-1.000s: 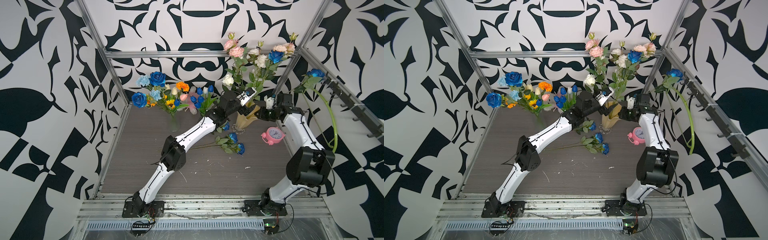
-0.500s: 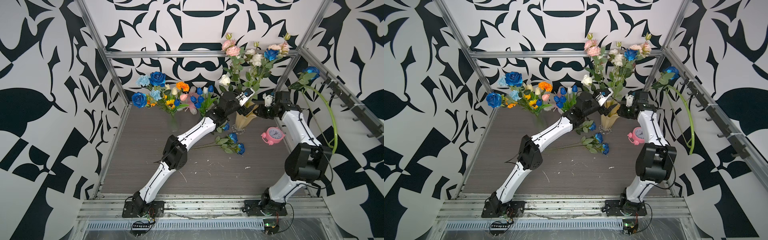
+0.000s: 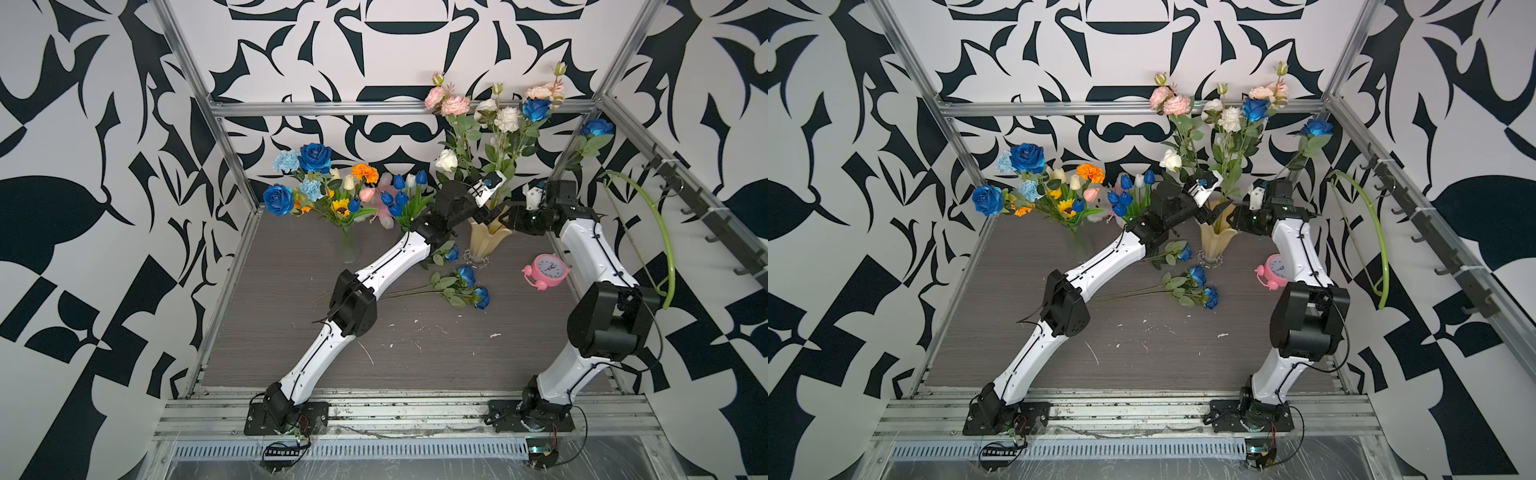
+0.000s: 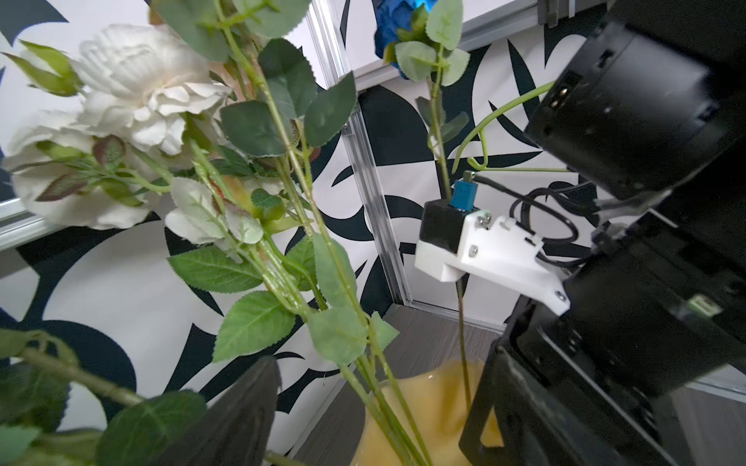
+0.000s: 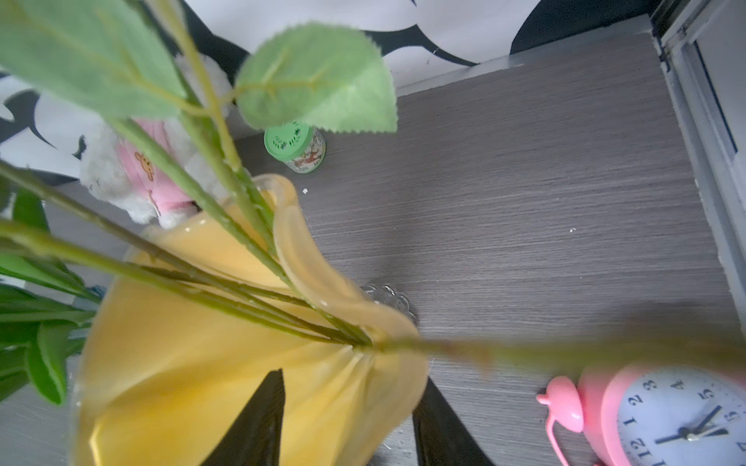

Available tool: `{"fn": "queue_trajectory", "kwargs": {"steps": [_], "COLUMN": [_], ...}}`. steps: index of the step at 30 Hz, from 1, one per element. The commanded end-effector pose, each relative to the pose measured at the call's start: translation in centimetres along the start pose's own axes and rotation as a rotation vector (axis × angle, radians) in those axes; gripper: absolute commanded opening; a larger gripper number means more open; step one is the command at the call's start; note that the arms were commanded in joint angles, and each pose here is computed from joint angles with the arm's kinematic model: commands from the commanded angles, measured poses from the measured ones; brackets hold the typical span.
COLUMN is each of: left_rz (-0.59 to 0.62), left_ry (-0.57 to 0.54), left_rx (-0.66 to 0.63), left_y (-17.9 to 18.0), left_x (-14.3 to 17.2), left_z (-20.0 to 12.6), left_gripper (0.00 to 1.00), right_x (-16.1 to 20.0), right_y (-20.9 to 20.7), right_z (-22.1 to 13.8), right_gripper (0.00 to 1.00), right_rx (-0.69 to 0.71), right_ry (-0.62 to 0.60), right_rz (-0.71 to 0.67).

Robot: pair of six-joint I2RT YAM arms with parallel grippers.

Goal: Pick out blue flowers from the vase
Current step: Pick up the flower from the vase.

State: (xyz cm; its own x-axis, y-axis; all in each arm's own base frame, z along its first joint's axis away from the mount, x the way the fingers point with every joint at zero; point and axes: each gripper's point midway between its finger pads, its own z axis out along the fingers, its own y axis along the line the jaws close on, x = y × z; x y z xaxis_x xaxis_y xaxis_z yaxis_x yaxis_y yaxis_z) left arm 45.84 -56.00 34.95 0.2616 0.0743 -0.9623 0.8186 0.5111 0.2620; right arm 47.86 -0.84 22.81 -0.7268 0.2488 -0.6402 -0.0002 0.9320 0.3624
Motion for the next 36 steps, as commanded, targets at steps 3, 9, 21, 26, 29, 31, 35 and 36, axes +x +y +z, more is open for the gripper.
{"fn": "queue_trajectory", "kwargs": {"steps": [3, 9, 21, 26, 29, 31, 35, 36], "left_rz": [-0.027, -0.026, -0.037, -0.032, -0.036, -0.037, -0.040, -0.041], "left_ry": [-0.045, -0.055, -0.044, -0.039, -0.036, -0.032, -0.028, -0.025], "left_rx": [0.008, 0.017, 0.034, 0.043, 0.054, 0.057, 0.063, 0.065], "left_y": [0.6, 0.4, 0.1, -0.1, -0.3, -0.3, -0.4, -0.5], "left_x": [-0.2, -0.1, -0.1, -0.1, -0.2, -0.3, -0.5, -0.5], "left_z": [0.2, 0.2, -0.1, -0.2, -0.3, -0.5, -0.8, -0.8], "left_gripper": [0.82, 0.82, 0.82, 0.82, 0.82, 0.82, 0.82, 0.82], "right_x": [-5.0, -7.0, -8.1, -7.7, -8.1, -8.3, -8.4, -8.4], "right_y": [3.0, 3.6, 0.0, -0.5, -0.2, 0.4, 0.1, 0.0], "right_z": [-5.2, -8.6, -11.0, -11.4, -11.3, -11.2, -9.5, -9.1], "right_gripper": [0.58, 0.61, 0.69, 0.75, 0.75, 0.75, 0.75, 0.74], "right_rx": [-0.040, -0.016, -0.033, -0.103, -0.216, -0.285, -0.327, -0.337], "right_ry": [-0.241, -0.386, -0.536, -0.557, -0.584, -0.598, -0.567, -0.564], "right_rz": [-0.058, -0.074, 0.081, 0.091, 0.065, 0.019, -0.023, -0.027]}}
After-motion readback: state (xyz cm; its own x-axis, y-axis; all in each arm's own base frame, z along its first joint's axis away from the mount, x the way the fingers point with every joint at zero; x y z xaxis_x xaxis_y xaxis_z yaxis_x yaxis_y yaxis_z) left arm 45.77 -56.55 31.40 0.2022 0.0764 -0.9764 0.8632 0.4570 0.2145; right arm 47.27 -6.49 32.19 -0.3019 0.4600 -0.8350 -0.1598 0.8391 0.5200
